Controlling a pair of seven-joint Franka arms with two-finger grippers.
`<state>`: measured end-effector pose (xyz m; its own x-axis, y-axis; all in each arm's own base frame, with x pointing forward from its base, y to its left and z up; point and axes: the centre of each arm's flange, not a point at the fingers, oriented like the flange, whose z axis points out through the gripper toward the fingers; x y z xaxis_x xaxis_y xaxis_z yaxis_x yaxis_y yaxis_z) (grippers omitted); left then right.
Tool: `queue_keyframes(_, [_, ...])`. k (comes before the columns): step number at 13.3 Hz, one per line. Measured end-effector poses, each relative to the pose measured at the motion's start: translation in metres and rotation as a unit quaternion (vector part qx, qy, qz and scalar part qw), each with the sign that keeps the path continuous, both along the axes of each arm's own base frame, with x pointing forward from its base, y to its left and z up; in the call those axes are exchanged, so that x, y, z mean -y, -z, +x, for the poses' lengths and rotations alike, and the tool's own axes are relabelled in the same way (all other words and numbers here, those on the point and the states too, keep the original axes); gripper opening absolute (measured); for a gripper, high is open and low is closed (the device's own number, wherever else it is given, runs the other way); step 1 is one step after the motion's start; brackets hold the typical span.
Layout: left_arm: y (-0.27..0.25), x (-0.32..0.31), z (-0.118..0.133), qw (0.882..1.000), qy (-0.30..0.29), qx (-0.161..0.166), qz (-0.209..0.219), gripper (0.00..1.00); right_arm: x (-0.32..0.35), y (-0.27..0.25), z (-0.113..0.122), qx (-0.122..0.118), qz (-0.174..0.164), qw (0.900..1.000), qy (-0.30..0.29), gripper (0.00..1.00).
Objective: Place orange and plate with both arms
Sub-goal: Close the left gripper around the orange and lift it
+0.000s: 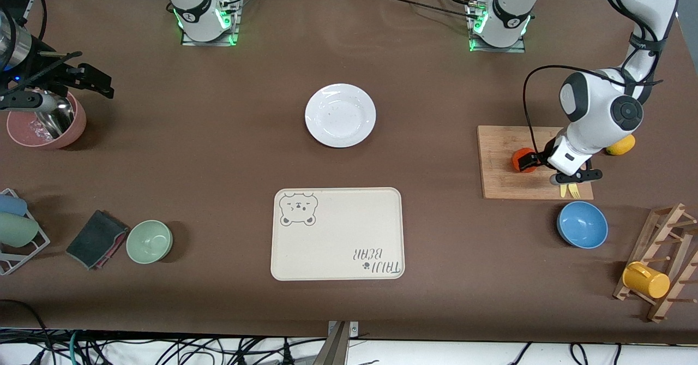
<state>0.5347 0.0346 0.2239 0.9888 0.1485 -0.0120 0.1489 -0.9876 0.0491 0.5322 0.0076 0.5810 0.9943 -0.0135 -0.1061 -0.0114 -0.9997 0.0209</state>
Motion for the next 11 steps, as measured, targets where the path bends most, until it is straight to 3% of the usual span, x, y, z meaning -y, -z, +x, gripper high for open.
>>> queue_keyframes(11, [0.022, 0.019, -0.010, 1.000, 0.003, 0.000, -0.010, 1.00, 0.000, 0.001, -0.001, -0.005, 0.000, 1.000, 0.000, 1.00])
